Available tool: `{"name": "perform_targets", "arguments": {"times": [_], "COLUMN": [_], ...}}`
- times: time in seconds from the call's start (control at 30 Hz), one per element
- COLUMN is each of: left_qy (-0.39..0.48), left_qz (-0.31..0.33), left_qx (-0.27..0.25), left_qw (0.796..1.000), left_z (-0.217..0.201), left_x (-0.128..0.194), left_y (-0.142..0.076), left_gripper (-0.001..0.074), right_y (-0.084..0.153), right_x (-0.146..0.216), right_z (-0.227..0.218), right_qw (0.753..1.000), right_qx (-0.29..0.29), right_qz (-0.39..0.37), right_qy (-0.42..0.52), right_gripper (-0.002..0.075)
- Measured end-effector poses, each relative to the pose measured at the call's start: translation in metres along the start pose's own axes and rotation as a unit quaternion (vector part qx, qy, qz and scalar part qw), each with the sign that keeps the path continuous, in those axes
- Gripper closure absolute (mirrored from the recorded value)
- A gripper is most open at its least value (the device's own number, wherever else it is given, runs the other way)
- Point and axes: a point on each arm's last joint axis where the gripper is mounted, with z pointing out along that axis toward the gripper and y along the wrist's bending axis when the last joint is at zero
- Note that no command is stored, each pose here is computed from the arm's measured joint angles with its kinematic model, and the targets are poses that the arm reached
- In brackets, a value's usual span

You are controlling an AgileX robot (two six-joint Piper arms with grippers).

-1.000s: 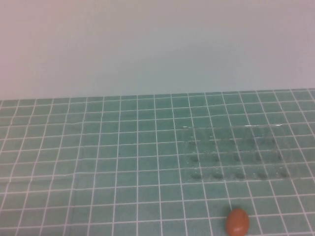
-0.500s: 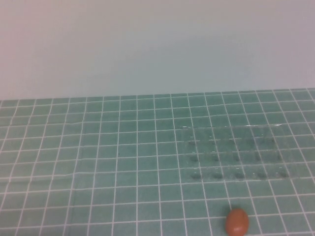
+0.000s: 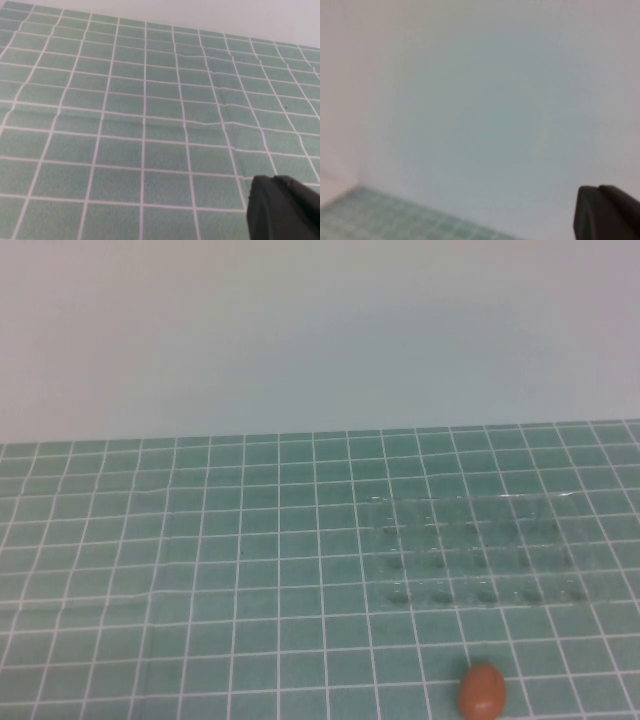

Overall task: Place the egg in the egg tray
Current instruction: Pick up the egg

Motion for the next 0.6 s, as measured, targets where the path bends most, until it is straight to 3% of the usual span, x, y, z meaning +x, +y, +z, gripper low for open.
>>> {"name": "perform_targets", "arguments": {"times": [0.1, 0.27, 0.43, 0.6], "left_qy": [0.000, 0.000, 0.000, 0.000], "left_qz": [0.000, 0.000, 0.000, 0.000], "left_qx": [0.000, 0.000, 0.000, 0.000], "left_qw": [1.000, 1.000, 1.000, 1.000], "left_z": [0.000, 0.000, 0.000, 0.000], "left_x": [0.000, 0.000, 0.000, 0.000], "left_y": [0.000, 0.000, 0.000, 0.000], "left_gripper": [0.0739, 0.0739, 0.0739, 0.0739], "right_y": [-0.004, -0.013, -0.028, -0.024], "right_x": [-0.005, 0.002, 0.027, 0.050], "right_z": [-0.001, -0.004, -0.009, -0.012], "right_qw": [0.998, 0.995, 0.977, 0.946], "right_qx": [0.025, 0.083, 0.203, 0.257], "right_qz": [0.044, 0.040, 0.038, 0.104], "right_qy": [-0.044, -0.043, 0.059, 0.169], "right_gripper": [0.0728, 0.0728, 0.0728, 0.0728]}}
